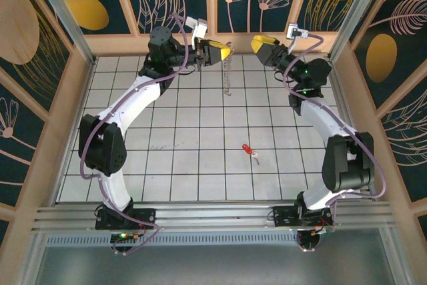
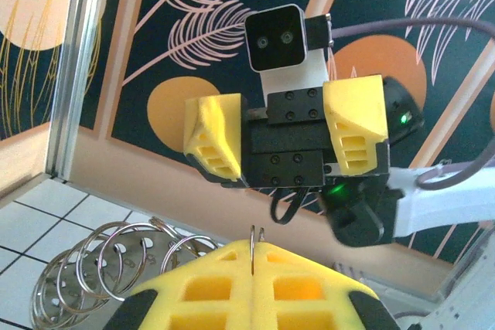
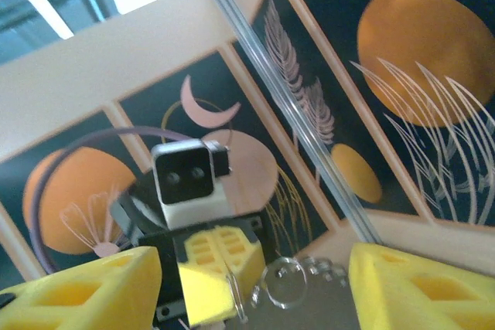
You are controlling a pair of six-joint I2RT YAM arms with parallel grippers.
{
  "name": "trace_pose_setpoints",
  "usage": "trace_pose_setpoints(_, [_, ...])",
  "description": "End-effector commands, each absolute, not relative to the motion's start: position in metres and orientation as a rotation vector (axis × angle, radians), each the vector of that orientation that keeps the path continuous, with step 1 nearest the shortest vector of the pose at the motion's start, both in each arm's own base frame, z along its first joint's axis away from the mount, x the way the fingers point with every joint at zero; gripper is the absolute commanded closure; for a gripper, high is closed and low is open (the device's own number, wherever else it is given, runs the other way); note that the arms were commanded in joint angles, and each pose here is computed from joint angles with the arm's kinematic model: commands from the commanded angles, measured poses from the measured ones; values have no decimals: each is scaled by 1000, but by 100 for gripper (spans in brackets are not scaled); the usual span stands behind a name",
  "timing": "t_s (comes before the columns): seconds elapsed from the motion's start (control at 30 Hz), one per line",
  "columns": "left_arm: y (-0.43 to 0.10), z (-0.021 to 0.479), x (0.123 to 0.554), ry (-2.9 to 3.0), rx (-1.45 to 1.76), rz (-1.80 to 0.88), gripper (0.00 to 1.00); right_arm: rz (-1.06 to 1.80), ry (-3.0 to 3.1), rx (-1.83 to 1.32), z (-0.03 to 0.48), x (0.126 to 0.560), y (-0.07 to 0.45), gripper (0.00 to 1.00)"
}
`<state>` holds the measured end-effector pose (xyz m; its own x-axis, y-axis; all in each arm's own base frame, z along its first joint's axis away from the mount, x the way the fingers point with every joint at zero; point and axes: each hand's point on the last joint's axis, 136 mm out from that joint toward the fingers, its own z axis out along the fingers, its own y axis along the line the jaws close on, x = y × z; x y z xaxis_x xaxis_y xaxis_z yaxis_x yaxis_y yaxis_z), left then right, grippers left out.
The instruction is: Put the keys on the keyring
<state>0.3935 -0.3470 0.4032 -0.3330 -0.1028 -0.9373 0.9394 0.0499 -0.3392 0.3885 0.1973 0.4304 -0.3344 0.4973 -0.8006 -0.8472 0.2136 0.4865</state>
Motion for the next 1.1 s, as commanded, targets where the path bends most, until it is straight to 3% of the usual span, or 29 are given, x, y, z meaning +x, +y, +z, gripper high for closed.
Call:
trace_pose_setpoints(0.0, [-343, 429, 374, 1299, 1038, -1345, 100, 1346, 1429, -421, 402, 384, 201, 30])
trace_pose_setpoints(0.13, [-344, 428, 372, 1259, 1091, -1300, 100, 1297, 1491, -397, 383, 380, 197, 19])
trace_pose_setpoints(0.3, [-344, 427, 364, 1184, 1162, -1285, 100, 1268, 1518, -373, 369, 376, 193, 19])
trace_pose_setpoints(0.77, [-339, 423, 338, 1025, 1281, -1265, 100, 1308, 1400, -580, 383, 346, 204, 54])
trace_pose_setpoints(1.07, [-337, 422, 331, 995, 1311, -1263, 100, 1320, 1353, -649, 400, 342, 213, 60])
